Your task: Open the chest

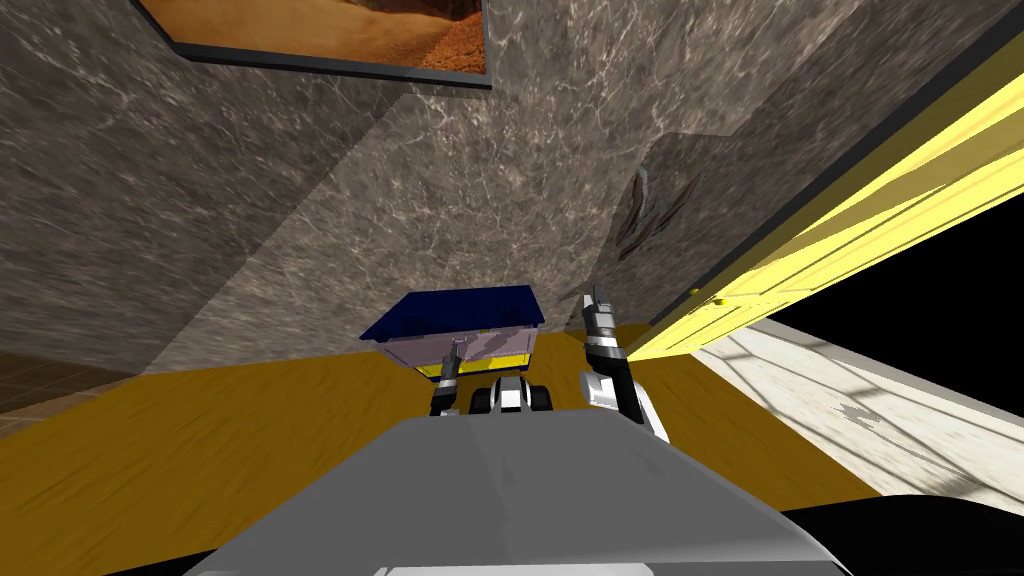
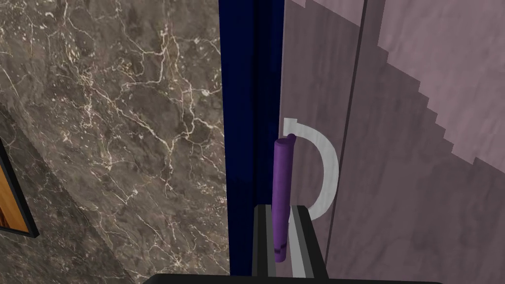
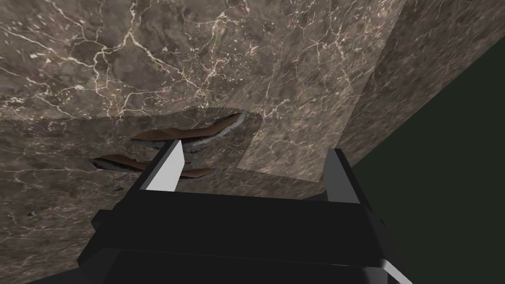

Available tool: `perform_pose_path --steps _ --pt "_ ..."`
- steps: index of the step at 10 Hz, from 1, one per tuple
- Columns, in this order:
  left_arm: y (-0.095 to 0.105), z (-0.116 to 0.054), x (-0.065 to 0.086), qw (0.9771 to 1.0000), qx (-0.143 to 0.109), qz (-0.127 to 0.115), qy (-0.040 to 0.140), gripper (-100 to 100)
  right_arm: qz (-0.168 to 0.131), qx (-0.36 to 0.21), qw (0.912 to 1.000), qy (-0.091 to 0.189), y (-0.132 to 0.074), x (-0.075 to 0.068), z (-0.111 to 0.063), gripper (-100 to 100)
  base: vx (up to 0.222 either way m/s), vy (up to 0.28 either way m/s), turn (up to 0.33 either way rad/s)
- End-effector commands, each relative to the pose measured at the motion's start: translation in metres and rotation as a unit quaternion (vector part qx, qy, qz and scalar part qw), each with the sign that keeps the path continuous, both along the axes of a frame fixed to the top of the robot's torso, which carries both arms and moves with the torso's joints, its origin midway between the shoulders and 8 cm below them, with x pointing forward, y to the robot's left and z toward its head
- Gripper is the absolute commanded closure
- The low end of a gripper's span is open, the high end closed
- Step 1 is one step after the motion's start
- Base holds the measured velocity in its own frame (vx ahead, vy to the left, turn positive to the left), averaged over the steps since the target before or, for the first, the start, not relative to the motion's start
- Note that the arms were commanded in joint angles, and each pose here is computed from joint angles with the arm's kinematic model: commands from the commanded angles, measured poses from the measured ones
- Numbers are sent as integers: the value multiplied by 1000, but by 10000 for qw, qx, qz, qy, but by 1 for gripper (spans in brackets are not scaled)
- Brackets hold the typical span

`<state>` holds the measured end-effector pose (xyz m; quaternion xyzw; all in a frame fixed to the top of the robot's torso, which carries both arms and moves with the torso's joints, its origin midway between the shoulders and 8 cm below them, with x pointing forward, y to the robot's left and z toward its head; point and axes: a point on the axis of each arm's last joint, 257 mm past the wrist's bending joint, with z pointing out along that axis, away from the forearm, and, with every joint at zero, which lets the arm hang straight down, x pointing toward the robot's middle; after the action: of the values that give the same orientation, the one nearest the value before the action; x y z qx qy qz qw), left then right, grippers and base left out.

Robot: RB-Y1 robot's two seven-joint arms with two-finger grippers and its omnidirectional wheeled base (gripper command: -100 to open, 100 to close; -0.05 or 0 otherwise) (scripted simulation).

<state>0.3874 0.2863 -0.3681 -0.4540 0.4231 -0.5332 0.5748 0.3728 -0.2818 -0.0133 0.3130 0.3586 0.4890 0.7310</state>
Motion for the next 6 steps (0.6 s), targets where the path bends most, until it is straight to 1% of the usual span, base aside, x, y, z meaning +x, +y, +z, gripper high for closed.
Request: perform_pose_path --steps 1,2,3,6 --pt "1 -6 6 9999 -8 -17 165 100 0 0 10000 0 0 0 0 0 -144 -28 38" --pt "1 -6 10 9998 -8 -26 186 100 0 0 10000 1 0 0 0 0 -109 -18 25" --pt "1 -4 8 9999 -7 -26 129 100 -1 0 10000 1 0 0 0 0 -49 -8 6" --pt "-17 -5 -6 9996 -88 -223 132 100 -1 -1 10000 2 0 0 0 0 -14 3 127"
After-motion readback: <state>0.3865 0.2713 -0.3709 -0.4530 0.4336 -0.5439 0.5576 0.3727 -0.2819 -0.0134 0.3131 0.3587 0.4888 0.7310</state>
